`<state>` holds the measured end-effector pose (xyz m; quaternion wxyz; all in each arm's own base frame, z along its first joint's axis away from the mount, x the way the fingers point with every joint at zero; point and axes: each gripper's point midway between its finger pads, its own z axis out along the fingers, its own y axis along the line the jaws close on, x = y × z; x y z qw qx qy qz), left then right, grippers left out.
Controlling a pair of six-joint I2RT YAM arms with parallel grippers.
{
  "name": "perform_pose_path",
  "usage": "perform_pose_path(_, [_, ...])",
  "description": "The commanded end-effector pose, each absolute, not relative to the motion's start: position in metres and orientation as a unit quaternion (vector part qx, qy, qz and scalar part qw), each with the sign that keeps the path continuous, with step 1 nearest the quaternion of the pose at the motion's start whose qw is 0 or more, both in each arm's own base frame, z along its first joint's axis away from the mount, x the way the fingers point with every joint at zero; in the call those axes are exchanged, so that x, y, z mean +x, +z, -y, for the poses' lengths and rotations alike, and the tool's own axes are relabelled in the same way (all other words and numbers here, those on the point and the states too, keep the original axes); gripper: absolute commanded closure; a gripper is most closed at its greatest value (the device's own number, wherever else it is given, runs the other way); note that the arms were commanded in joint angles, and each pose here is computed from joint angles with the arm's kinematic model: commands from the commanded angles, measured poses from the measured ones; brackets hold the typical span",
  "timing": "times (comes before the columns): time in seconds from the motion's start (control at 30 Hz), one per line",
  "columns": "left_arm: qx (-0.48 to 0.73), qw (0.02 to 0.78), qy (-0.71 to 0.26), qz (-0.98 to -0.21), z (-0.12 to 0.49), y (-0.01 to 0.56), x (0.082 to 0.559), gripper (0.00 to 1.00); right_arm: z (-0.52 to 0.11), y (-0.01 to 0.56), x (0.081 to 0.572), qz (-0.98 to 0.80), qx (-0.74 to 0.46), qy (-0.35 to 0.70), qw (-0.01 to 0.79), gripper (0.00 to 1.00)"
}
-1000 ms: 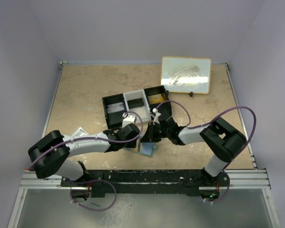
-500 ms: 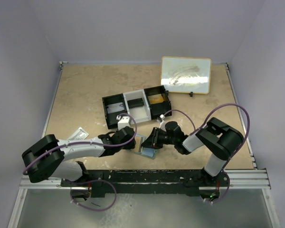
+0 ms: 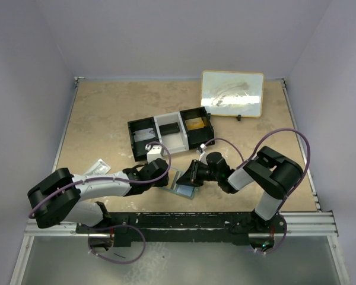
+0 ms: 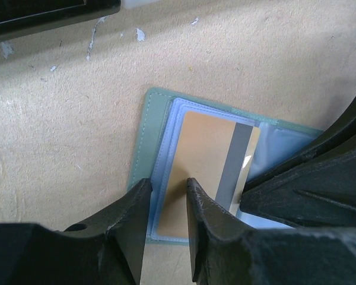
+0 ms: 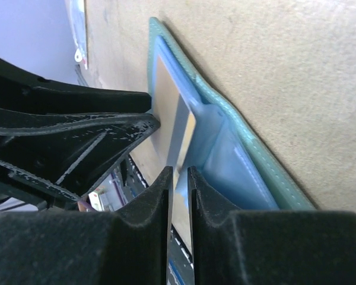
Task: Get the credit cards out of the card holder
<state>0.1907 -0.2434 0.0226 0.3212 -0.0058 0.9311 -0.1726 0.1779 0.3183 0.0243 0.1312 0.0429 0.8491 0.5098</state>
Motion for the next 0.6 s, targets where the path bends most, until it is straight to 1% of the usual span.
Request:
perform_pose_path(0.0, [0.005, 0.288, -0.165, -0.943, 0.241, 0.014, 0.175, 0.73, -0.318, 0.025, 0.184, -0.855, 0.055, 0.496, 0.140, 0.80])
perform_pose_path(0.2, [0.011, 0.284, -0.169, -0.944, 0.243, 0.016, 0.173, 0.76, -0.317, 0.019, 0.187, -0.857, 0.079, 0.491, 0.135, 0.78])
perform_pose_path(0.3, [0.012, 0.283, -0.170, -0.944, 0.244, 0.016, 0.172, 0.77, -0.320, 0.019, 0.185, -0.852, 0.077, 0.503, 0.126, 0.78])
perform_pose_path(0.43, [0.014, 0.283, -0.171, -0.944, 0.245, 0.016, 0.172, 0.78, -0.328, 0.031, 0.181, -0.827, 0.062, 0.545, 0.125, 0.82])
perform_pose_path(0.57, [0.016, 0.282, -0.166, -0.945, 0.244, 0.015, 0.172, 0.79, -0.326, 0.033, 0.180, -0.825, 0.060, 0.547, 0.129, 0.89])
